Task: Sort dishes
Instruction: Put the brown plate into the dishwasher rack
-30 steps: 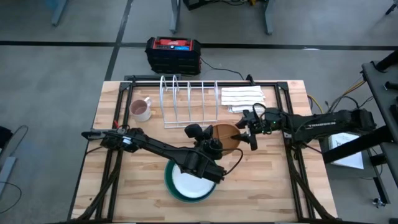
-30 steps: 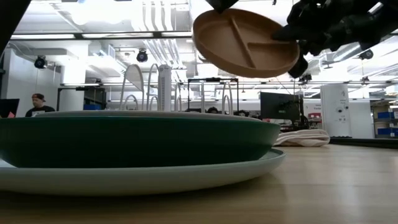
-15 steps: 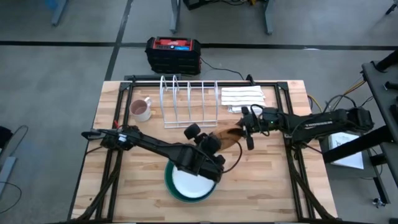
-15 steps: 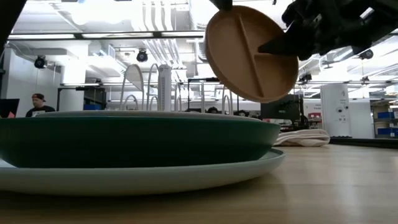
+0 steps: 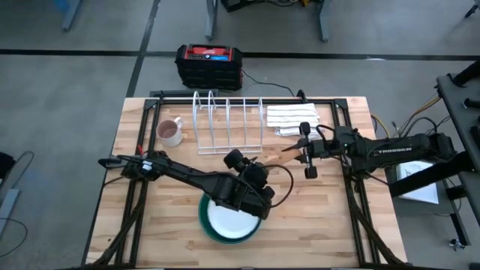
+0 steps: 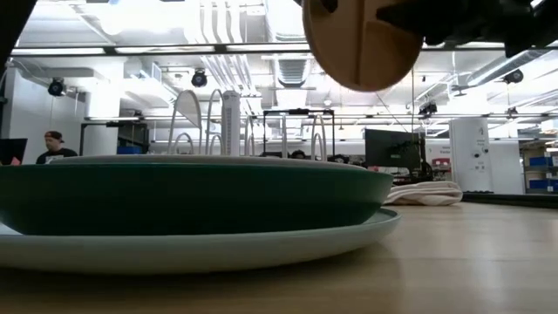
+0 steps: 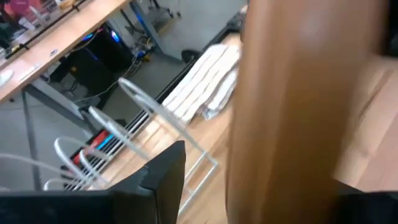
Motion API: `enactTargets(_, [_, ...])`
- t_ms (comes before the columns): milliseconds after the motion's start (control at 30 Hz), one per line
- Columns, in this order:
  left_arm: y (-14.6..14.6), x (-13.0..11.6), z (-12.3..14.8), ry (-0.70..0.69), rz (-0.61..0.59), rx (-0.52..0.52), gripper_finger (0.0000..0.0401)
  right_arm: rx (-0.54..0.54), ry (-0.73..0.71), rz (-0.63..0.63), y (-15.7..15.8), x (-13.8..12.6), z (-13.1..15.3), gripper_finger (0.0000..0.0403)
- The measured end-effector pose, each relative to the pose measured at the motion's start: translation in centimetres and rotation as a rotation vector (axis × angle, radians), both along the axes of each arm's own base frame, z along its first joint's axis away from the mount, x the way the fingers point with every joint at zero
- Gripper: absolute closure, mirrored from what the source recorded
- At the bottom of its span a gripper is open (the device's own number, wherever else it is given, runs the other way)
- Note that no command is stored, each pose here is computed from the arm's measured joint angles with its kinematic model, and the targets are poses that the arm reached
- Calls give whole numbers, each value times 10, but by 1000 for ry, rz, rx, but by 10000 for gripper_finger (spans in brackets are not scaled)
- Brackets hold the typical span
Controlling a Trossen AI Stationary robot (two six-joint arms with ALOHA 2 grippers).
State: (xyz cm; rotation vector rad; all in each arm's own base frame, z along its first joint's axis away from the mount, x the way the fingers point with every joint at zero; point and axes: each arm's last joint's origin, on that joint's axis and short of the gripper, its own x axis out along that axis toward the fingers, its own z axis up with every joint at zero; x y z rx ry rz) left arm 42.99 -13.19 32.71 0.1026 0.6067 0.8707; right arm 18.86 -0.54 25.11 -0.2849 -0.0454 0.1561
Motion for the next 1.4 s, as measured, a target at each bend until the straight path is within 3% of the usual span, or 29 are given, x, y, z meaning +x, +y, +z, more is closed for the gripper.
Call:
enactTargets(133, [7, 10, 4, -37, -14, 8, 255, -22, -49, 6, 0, 0, 4, 353])
enactTargets(333, [12, 13, 5, -50, 0, 15, 365, 7, -53, -66, -2, 2, 4, 354])
enactTargets(367, [12, 12, 5, -49, -1, 14, 368, 21, -47, -77, -2, 2, 4, 352])
enactTargets(600, [17, 10, 5, -61, 56, 72, 368, 220, 8, -250, -13, -2, 2, 228])
enactTargets(867, [35, -12, 25, -150, 214, 221, 368, 276, 126, -577, -24, -33, -4, 129])
enactTargets(1067, [75, -11, 36, -305, 383, 289, 368, 394, 157, -606, -21, -56, -4, 112])
enactTargets(1267, [132, -6, 27, -402, 547, 169, 368, 465, 221, -628, -19, -71, -10, 125])
enactTargets(1400, [147, -3, 15, -400, 590, 105, 368, 479, 262, -640, -19, -76, -14, 133])
